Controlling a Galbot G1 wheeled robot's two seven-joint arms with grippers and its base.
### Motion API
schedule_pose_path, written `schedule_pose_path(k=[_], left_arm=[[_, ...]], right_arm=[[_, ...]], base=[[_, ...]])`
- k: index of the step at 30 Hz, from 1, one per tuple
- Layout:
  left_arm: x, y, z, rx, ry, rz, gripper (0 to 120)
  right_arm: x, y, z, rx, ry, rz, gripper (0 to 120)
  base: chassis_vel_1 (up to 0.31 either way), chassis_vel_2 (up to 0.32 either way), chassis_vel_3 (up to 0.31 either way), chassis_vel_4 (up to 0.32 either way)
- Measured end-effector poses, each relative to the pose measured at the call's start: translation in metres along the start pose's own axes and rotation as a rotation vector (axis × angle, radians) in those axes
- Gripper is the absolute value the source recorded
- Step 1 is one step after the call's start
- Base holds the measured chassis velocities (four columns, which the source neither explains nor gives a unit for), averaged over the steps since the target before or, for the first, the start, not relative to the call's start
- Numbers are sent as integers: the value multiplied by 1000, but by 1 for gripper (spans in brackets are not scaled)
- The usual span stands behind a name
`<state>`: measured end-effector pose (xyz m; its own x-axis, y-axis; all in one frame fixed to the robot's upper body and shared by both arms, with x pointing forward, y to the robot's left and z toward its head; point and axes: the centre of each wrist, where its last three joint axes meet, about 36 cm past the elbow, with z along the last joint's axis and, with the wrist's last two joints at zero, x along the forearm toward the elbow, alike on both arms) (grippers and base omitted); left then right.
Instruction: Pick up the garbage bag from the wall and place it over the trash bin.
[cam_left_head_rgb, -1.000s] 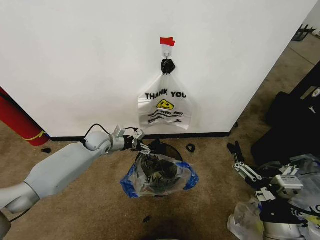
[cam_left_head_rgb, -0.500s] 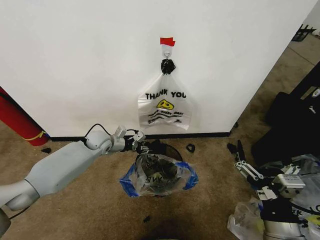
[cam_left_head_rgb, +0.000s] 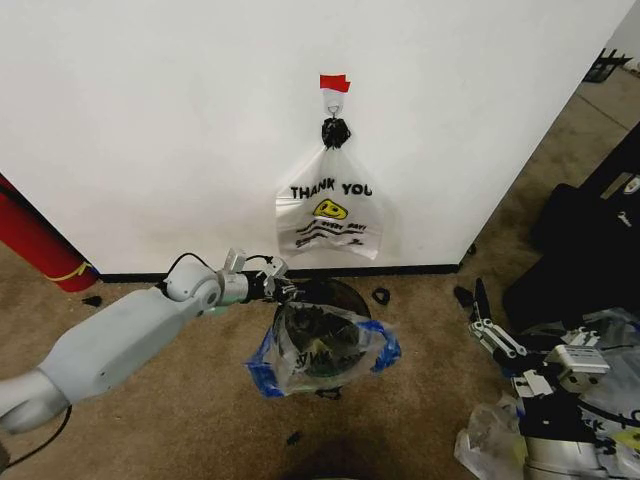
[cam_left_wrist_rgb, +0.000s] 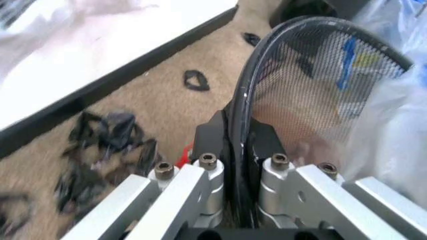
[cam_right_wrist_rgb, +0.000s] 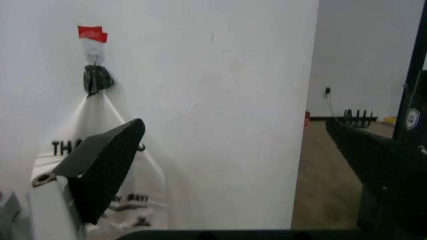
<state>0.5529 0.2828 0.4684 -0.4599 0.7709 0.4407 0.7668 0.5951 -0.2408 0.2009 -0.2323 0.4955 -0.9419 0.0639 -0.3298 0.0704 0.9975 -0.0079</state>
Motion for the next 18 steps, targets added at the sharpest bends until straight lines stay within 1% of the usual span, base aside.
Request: schedule_pose_path(k=[2, 4, 6, 7, 10, 12, 13, 14, 15, 18], left_arm=[[18, -3, -1, 17, -13, -39, 3], [36, -6, -4, 38, -44, -102, 3], [44, -10, -6, 52, -60, -134, 3], [44, -10, -6, 52, -60, -134, 3], [65, -31, 0, 89, -86, -228, 3], [75, -51, 10, 117, -103, -288, 3], [76, -58, 13, 124, -113, -305, 3], [76, -58, 13, 124, -113, -305, 3], [76, -65, 16, 134, -123, -317, 3], [73, -94, 24, 225, -174, -389, 3]], right_arm=[[-1, 1, 0, -5, 7, -1, 100], [-3, 2, 0, -7, 8, -4, 100], [-3, 3, 0, -8, 12, -4, 100], [-3, 3, 0, -8, 12, -4, 100], [-3, 6, 0, -13, 39, 13, 100], [-4, 6, 2, -10, 49, 21, 100], [-4, 6, 2, -10, 52, 24, 100], [-4, 6, 2, -10, 52, 24, 100], [-4, 6, 2, -10, 55, 24, 100], [-4, 6, 5, -7, 61, 28, 100]], base=[[0, 0, 0, 0], [0, 0, 0, 0], [0, 0, 0, 0], [0, 0, 0, 0], [0, 0, 0, 0], [0, 0, 0, 0], [0, 0, 0, 0], [0, 0, 0, 0], [0, 0, 0, 0], [0, 0, 0, 0]])
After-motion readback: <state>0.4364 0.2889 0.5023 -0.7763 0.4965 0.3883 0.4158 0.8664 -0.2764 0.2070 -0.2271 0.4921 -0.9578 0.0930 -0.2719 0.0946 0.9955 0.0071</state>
